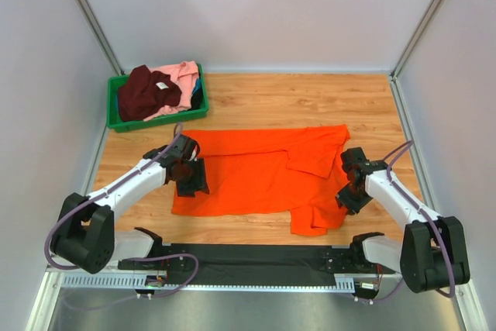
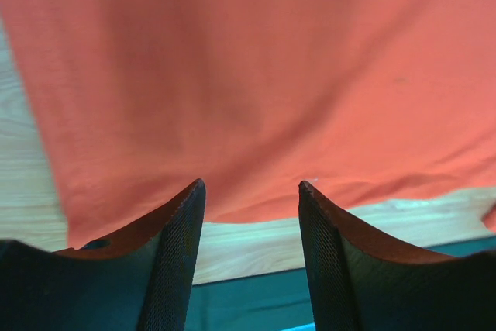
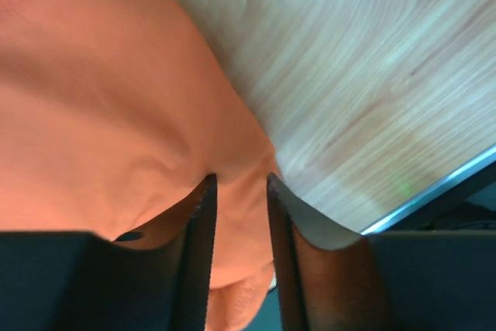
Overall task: Fold and stack the t-shirts
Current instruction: Fold the tshirt
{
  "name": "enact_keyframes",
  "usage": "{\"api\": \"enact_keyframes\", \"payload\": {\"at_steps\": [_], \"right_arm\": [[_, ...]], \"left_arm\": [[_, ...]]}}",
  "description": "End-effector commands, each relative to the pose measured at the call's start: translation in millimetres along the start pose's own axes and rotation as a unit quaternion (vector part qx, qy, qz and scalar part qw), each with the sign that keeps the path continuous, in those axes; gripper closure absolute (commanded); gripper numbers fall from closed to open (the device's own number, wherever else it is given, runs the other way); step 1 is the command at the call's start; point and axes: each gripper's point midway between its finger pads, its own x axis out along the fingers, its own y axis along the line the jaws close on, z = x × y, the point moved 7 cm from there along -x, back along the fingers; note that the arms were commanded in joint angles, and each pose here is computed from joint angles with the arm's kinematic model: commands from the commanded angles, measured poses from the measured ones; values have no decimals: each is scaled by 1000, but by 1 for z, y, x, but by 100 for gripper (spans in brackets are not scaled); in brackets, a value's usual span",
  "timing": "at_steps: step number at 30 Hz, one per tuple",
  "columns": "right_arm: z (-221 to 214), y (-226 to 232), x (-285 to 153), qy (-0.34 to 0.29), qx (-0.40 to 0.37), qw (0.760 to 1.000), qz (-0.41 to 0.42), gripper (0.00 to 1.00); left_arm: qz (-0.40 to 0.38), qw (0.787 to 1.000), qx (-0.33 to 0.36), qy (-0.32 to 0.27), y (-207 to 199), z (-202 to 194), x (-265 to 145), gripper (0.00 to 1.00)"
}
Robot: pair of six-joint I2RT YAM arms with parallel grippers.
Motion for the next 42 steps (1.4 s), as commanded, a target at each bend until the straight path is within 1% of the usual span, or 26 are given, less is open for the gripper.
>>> {"api": "enact_keyframes", "payload": {"at_steps": [1, 3, 5, 6, 8, 14, 17, 19, 20, 21, 23, 24, 25, 27, 28, 29, 30, 31, 32, 33, 34, 38, 40, 42], "right_arm": [[31, 17, -5, -90, 14, 996, 7, 68], [36, 22, -1, -92, 6, 996, 0, 79], [42, 28, 1, -102, 2, 995, -2, 84], [44, 28, 6, -102, -3, 995, -16, 87], [47, 31, 12, -103, -7, 994, -21, 89], [62, 33, 34, -102, -19, 993, -48, 90], [79, 35, 36, -111, -10, 992, -57, 90], [96, 45, 31, -124, 0, 991, -40, 90], [100, 51, 30, -126, -12, 991, -35, 89], [109, 61, 25, -134, -11, 991, -21, 89], [116, 69, 19, -134, -25, 991, -20, 89], [118, 72, 19, -124, -29, 992, -27, 87], [120, 74, 7, -112, -35, 992, -36, 86], [115, 69, -8, -89, -34, 995, -42, 77], [107, 60, -16, -68, -35, 996, -51, 72], [96, 50, -17, -50, -31, 997, -53, 68], [87, 45, -19, -36, -17, 998, -42, 62], [77, 42, -34, -29, -4, 1000, 8, 59], [60, 28, -25, -7, 5, 1000, 3, 57], [51, 25, -28, 6, 22, 999, 27, 56], [45, 20, -33, 0, 31, 998, 53, 55], [21, -3, -27, 17, 45, 998, 48, 54], [12, -8, -27, 23, 54, 997, 59, 54], [0, -15, -21, 32, 61, 996, 58, 54]], "left_arm": [[38, 998, -37, -38, 16, 8, -2, 41], [41, 997, -45, -44, 21, 9, -4, 41], [48, 996, -56, -50, 25, 12, -7, 41], [53, 995, -61, -51, 27, 14, -7, 41], [66, 994, -68, -46, 32, 13, -3, 41], [79, 993, -81, -36, 38, 14, 10, 41], [84, 992, -88, -29, 37, 19, 18, 41], [89, 991, -94, -22, 37, 22, 25, 41], [85, 991, -96, -28, 34, 28, 27, 41], [90, 991, -98, -21, 34, 29, 32, 41], [87, 991, -98, -26, 28, 40, 32, 41], [90, 991, -95, -21, 27, 42, 32, 42], [105, 990, -94, -25, 29, 45, 30, 42], [118, 988, -87, -35, 30, 47, 19, 43], [113, 988, -85, -57, 30, 48, 7, 43], [119, 987, -87, -60, 33, 43, 1, 42], [119, 987, -89, -68, 34, 40, -4, 42], [107, 986, -91, -86, 33, 37, -16, 42], [103, 986, -99, -90, 34, 32, -19, 41], [92, 986, -104, -91, 33, 28, -22, 41], [77, 986, -106, -101, 32, 25, -28, 41], [53, 988, -114, -84, 32, 10, -26, 42], [53, 989, -115, -77, 34, 5, -22, 42], [37, 991, -117, -61, 32, 0, -20, 42]]}}
